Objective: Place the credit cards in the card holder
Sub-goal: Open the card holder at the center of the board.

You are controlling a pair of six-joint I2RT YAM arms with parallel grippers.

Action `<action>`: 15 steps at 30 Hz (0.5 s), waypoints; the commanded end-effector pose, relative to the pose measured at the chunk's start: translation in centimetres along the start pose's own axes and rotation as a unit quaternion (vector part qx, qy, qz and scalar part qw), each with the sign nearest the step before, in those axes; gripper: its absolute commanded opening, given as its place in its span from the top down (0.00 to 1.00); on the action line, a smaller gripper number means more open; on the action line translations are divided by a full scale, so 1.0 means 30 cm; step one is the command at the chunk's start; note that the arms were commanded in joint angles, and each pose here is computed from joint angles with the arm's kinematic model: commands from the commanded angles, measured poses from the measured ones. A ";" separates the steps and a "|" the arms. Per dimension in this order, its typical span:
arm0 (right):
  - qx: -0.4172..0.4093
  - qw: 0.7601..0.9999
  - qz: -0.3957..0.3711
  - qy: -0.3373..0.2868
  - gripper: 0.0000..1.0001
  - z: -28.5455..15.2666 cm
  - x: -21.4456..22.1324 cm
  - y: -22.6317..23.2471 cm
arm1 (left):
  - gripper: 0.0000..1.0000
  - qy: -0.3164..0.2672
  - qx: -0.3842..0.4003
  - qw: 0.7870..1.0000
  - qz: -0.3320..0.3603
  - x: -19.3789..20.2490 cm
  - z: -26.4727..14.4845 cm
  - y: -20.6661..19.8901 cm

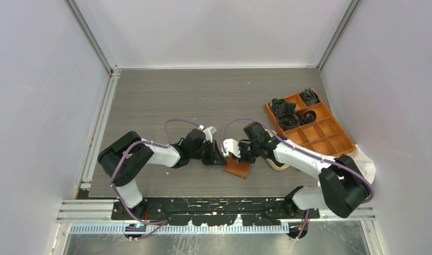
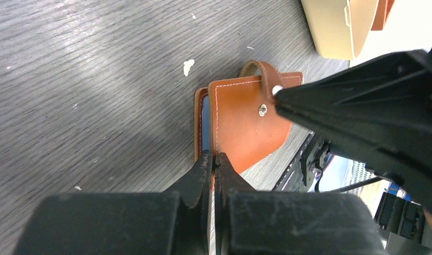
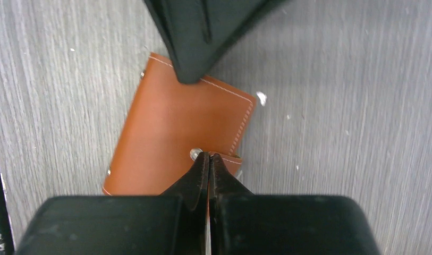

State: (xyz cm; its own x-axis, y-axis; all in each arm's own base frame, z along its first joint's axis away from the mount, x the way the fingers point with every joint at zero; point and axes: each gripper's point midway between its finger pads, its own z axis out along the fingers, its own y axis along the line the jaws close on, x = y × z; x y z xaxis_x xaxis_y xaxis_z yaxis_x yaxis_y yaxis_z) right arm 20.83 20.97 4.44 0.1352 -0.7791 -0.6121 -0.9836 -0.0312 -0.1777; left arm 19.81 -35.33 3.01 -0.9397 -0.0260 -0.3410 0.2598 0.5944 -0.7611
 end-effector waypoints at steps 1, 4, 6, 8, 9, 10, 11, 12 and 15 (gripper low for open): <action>0.049 0.997 0.051 -0.012 0.99 -0.082 -0.035 -0.073 | 1.00 0.003 -0.040 0.999 0.010 0.035 -0.005 0.076; 0.062 0.995 0.083 -0.011 0.99 -0.094 -0.036 -0.094 | 1.00 -0.001 -0.045 0.999 0.014 0.028 -0.002 0.081; 0.066 0.991 0.117 -0.025 0.99 -0.110 -0.054 -0.109 | 1.00 -0.009 -0.037 0.999 0.026 0.009 -0.004 0.065; 0.058 0.984 0.160 -0.049 0.99 -0.124 -0.085 -0.108 | 0.90 -0.033 -0.028 0.998 0.041 -0.036 -0.020 0.030; 0.053 0.980 0.180 -0.060 0.99 -0.133 -0.100 -0.106 | 0.82 -0.049 -0.030 0.997 0.052 -0.063 -0.034 0.014; 0.044 0.977 0.197 -0.073 0.99 -0.140 -0.116 -0.099 | 0.75 -0.067 -0.036 0.995 0.063 -0.093 -0.053 0.001; 0.035 0.973 0.211 -0.088 0.99 -0.149 -0.137 -0.094 | 0.68 -0.085 -0.043 0.993 0.076 -0.122 -0.075 -0.011; 0.030 0.969 0.223 -0.097 0.99 -0.156 -0.147 -0.092 | 0.63 -0.106 -0.050 0.989 0.090 -0.155 -0.105 -0.027; 0.021 0.961 0.250 -0.120 0.99 -0.173 -0.171 -0.089 | 0.54 -0.175 -0.077 0.974 0.124 -0.239 -0.210 -0.057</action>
State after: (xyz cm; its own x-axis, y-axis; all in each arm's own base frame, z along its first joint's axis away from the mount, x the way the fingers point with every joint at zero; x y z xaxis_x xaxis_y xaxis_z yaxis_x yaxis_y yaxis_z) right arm 22.24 20.09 8.07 -0.2579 -0.6571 -0.7084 -0.9482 0.3130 0.0549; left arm 21.57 -33.50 5.24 -0.8684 -0.0493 -0.4934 0.3398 0.6655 -0.6645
